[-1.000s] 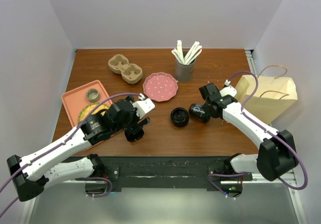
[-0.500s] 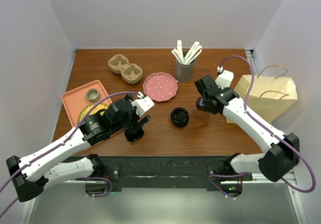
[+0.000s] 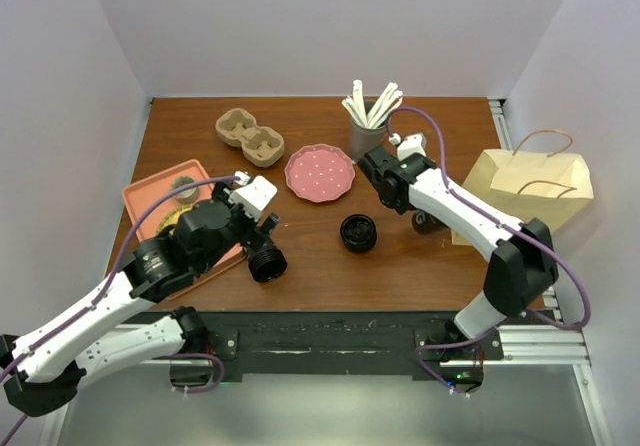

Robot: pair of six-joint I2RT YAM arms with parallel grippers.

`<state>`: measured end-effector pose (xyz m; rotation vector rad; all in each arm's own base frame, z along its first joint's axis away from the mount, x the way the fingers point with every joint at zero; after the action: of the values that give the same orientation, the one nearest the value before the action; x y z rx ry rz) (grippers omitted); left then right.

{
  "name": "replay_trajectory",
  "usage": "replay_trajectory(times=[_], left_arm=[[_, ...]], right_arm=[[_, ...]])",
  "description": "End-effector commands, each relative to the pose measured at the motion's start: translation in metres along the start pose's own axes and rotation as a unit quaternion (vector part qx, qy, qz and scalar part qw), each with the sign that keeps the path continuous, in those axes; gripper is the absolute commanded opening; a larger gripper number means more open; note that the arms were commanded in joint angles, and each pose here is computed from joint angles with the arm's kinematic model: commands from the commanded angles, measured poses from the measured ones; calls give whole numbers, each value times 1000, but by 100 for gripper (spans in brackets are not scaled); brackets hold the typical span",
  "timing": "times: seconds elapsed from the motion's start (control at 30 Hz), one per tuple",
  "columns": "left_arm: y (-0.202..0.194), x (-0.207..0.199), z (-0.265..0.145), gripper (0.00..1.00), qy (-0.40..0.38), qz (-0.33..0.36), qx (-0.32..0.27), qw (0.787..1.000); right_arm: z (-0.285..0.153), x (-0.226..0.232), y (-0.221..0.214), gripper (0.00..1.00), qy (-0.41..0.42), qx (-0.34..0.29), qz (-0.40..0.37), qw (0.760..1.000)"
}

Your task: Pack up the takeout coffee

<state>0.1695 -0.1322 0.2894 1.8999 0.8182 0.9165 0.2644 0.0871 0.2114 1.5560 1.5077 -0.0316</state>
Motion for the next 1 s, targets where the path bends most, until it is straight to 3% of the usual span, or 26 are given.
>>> replay_trajectory(times=[0.0, 0.2, 0.6, 0.97], left_arm=[[23, 12, -12, 83, 29, -43, -45, 998], [23, 16, -21, 83, 33, -59, -45, 997], [17, 20, -34, 82, 38, -84, -36, 995], [13, 17, -30, 82, 37, -84, -27, 995]], right_arm=[[-7, -3, 20, 22, -40, -29, -62, 997], [-1, 31, 28, 24, -67, -36, -118, 990], [22, 76, 27, 25, -92, -36, -147, 984], [19, 89, 16, 38, -92, -36, -141, 985]])
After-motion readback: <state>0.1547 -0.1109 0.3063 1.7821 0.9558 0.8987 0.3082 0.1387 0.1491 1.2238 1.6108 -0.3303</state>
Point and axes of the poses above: each gripper's point midway between its finger pads, its own z axis out along the fingers, its own x axis along the line the jaws close on, y = z × x, the point moved 6 cm from there along -z, back along the fingers, and after that the axes turned 1 degree about -z, right-handed, at the moved point
